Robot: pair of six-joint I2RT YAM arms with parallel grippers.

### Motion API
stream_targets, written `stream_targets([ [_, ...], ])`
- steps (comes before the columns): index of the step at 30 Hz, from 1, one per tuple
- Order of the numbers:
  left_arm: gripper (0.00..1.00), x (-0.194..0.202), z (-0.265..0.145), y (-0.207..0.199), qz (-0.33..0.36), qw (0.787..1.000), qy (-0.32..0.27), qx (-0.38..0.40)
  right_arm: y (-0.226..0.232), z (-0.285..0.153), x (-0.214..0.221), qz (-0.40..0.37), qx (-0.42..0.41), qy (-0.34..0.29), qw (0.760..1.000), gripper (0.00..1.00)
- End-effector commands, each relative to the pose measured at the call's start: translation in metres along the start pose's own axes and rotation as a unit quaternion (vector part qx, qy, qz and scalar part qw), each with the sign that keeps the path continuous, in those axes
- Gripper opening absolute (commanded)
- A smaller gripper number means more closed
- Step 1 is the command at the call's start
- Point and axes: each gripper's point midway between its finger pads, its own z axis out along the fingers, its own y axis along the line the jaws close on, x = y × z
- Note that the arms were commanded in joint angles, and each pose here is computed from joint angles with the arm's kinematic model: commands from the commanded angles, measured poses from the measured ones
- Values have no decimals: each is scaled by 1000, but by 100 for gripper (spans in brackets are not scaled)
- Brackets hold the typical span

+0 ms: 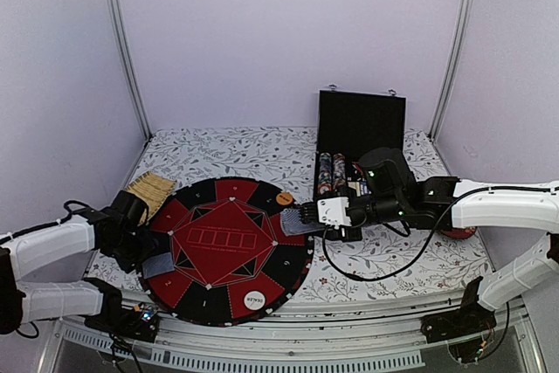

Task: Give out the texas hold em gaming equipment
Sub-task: Move the poker card to the community card area.

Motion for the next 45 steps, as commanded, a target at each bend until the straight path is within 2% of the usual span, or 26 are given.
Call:
stream_targets([
  [1,61,8,5,-11,1,999,17,43,-7,-5,-18,-9,5,-21,1000,48],
  [7,58,21,-3,-25,7,996,29,81,-8,-4,-16,-9,7,-18,1000,48],
  [13,58,45,-11,-46,45,990,56,122,-6,-2,-15,-9,3,-16,1000,48],
  [17,57,63,-19,-66,74,977,87,179,-6,-2,-15,-9,3,-15,1000,48],
  [22,55,84,-30,-77,133,962,110,212,-6,-1,-15,-9,1,-14,1000,48],
  [28,51,93,-34,-82,190,946,110,239,-6,-1,-15,-8,0,-13,1000,48],
  [35,47,96,-23,-80,232,938,106,233,-6,-2,-16,-9,1,-14,1000,48],
  [39,47,85,-10,-76,258,943,73,196,-6,-2,-17,-9,-1,-16,1000,48],
  [45,47,82,-4,-84,293,934,64,193,-5,-3,-17,-9,-2,-16,1000,49],
])
